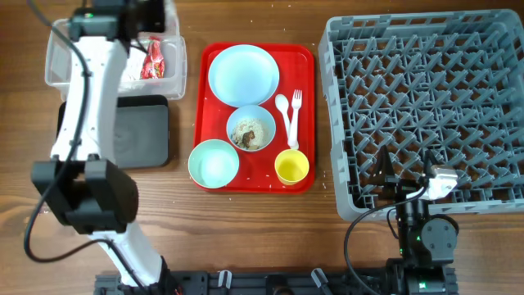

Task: Sort waste into correct bins and load items into the dishwasher rack
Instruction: 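Drop the tissue into the clear bin with the left gripper, then grasp the rim of the light-blue rice bowl with the left gripper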

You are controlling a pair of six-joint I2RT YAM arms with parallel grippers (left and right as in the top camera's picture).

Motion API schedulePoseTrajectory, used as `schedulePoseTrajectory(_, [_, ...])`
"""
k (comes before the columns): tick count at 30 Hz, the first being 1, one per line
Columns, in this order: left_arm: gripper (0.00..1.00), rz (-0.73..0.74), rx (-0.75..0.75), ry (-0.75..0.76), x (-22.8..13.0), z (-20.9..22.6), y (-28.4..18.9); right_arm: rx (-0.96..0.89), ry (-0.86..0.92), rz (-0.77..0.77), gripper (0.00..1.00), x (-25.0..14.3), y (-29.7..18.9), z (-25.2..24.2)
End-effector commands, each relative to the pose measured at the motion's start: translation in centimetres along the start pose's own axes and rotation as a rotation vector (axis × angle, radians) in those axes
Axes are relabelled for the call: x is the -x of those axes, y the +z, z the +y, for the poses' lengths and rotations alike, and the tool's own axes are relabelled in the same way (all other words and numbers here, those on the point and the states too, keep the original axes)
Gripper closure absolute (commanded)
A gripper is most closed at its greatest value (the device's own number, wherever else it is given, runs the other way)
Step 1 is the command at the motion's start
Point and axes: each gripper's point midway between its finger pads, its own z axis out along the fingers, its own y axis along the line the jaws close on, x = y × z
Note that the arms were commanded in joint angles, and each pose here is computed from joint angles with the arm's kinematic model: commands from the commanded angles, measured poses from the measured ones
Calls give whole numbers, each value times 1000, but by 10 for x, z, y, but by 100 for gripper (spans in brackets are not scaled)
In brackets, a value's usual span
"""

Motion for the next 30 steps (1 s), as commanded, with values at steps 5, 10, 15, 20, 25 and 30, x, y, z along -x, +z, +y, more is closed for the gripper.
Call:
schedulePoseTrajectory(5, [28,256,41,-101,-84,40,73,-5,-4,-8,0,1,0,0])
schedulePoseTrajectory(10, [15,173,29,-95,-53,35,32,-5,-4,-8,0,1,0,0])
schedulePoseTrajectory(15, [12,127,-173,-79,-32,-16,-33,-5,-4,-8,0,1,0,0])
schedulePoseTrajectory(20, [8,223,-317,-95,-50,-72,-77,-4,-4,-8,0,1,0,0])
schedulePoseTrajectory(25, [7,355,-367,-95,-79,-120,-90,-4,-4,-8,0,1,0,0])
schedulePoseTrajectory(30, [7,397,-408,-60,-90,-161,-100,-4,-4,-8,0,1,0,0])
